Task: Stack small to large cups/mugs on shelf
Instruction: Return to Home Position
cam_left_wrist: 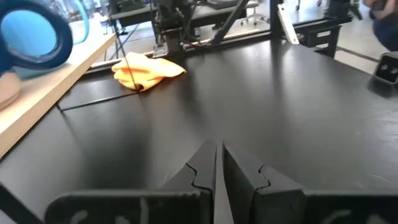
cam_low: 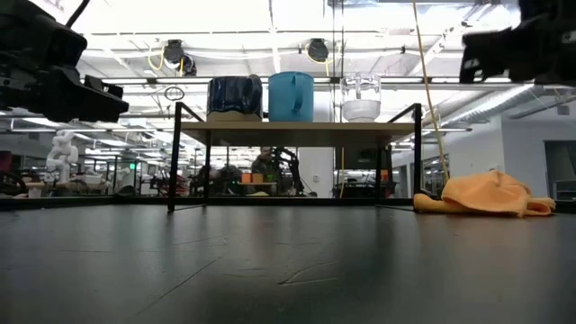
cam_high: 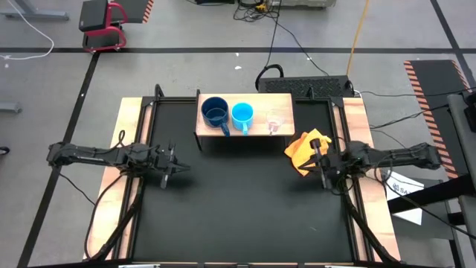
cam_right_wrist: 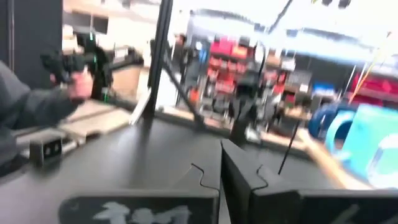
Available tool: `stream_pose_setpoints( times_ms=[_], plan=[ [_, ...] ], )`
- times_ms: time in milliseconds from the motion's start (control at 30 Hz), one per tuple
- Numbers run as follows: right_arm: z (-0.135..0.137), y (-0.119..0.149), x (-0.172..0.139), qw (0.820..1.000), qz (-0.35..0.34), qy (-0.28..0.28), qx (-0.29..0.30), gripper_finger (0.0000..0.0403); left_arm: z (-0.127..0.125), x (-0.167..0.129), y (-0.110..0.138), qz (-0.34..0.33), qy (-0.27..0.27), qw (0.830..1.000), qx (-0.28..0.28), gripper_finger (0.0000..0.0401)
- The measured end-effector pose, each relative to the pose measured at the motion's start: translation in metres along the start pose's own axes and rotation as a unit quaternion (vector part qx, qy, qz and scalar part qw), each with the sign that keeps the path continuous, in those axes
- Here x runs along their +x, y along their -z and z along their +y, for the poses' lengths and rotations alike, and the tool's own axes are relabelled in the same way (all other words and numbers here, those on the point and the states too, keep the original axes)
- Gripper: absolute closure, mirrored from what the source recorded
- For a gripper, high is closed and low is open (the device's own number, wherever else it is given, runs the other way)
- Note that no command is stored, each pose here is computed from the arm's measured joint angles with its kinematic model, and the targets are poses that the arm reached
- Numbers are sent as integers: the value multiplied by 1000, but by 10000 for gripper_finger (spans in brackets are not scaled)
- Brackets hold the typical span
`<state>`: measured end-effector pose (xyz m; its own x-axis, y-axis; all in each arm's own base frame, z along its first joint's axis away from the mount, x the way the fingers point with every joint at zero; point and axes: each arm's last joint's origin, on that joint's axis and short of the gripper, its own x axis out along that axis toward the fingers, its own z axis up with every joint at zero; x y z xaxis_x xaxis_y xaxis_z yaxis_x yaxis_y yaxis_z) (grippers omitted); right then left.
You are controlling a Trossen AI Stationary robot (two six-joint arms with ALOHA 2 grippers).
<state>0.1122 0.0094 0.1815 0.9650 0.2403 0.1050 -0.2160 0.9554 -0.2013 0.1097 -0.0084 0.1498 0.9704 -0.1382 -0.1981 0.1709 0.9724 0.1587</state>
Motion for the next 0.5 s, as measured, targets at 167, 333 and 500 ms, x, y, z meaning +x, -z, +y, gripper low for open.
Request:
stream_pose_setpoints(
  times_ms=[167,333,500],
  plan=[
    [1,-7,-12,999,-35,6,-4,403,-5,-1,-2,-12,24,999,24,370],
    [3,-5,-17,999,-27,4,24,403,-10,-4,-8,-47,27,997,49,370],
    [3,-2,-17,999,-14,2,43,403,-11,-13,-20,-79,9,994,69,370]
  ],
)
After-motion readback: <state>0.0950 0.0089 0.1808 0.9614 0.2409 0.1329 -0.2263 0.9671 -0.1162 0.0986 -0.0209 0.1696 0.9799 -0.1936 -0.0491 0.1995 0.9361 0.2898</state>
